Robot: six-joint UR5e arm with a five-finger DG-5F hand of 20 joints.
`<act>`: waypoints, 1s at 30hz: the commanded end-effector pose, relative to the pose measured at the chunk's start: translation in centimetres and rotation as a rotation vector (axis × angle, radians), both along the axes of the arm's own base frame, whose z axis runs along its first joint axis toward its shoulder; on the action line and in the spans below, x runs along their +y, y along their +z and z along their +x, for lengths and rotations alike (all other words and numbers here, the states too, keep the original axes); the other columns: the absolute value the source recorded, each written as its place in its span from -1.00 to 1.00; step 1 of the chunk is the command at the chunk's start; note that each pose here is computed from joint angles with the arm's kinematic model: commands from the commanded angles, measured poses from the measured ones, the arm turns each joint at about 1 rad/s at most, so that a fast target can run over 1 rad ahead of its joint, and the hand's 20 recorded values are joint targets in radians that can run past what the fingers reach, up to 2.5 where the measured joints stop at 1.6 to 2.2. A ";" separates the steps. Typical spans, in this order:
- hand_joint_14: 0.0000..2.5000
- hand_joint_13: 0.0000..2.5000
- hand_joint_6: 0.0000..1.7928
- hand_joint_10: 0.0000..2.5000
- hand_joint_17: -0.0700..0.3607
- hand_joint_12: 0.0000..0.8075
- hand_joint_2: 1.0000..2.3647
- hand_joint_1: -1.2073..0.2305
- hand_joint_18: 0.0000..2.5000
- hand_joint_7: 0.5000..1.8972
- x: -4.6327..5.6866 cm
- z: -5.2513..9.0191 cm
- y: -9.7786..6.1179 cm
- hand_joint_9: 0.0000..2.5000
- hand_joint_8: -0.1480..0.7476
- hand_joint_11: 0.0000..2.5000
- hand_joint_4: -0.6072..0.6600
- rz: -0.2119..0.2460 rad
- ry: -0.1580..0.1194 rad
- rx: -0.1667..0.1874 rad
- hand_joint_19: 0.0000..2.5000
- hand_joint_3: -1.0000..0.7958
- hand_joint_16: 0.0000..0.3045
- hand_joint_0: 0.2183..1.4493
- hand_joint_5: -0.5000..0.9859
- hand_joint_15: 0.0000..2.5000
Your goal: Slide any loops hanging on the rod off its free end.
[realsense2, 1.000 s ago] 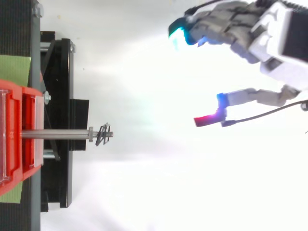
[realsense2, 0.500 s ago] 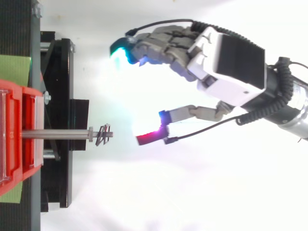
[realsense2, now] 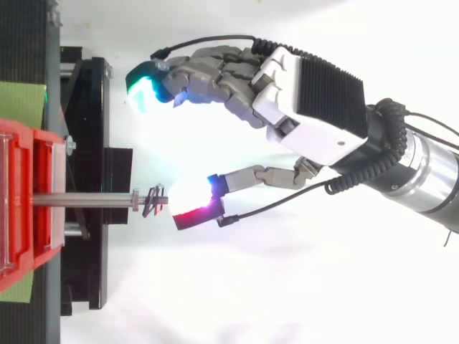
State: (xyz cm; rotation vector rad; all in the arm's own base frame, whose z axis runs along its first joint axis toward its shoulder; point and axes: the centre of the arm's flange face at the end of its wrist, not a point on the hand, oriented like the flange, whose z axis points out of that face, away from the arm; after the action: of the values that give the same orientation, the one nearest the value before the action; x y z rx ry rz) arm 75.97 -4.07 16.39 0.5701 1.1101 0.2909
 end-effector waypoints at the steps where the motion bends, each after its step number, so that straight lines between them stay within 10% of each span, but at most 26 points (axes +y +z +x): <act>1: -0.99 -0.57 -0.44 -0.99 -0.03 0.06 -1.00 -0.23 -0.55 -0.41 0.4 0.1 0.2 -0.50 0.04 -0.59 0.47 -0.013 0.003 -0.014 -0.80 -0.44 -0.60 -0.64 -0.56 -0.80; 9: -0.99 -0.58 -0.44 -0.99 -0.05 0.04 -1.00 -0.24 -0.55 -0.35 1.5 0.5 0.9 -0.50 0.03 -0.59 0.46 -0.026 0.014 -0.062 -0.80 -0.44 -0.61 -0.61 -0.54 -0.81; 30: -0.99 -0.58 -0.44 -0.99 -0.08 0.00 -1.00 -0.21 -0.56 -0.23 4.6 0.5 0.8 -0.49 0.02 -0.58 0.46 -0.013 0.036 -0.060 -0.79 -0.44 -0.63 -0.56 -0.52 -0.81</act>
State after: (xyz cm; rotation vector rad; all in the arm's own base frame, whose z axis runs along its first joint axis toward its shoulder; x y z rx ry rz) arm 76.50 -0.01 17.19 0.5210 1.0632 0.3248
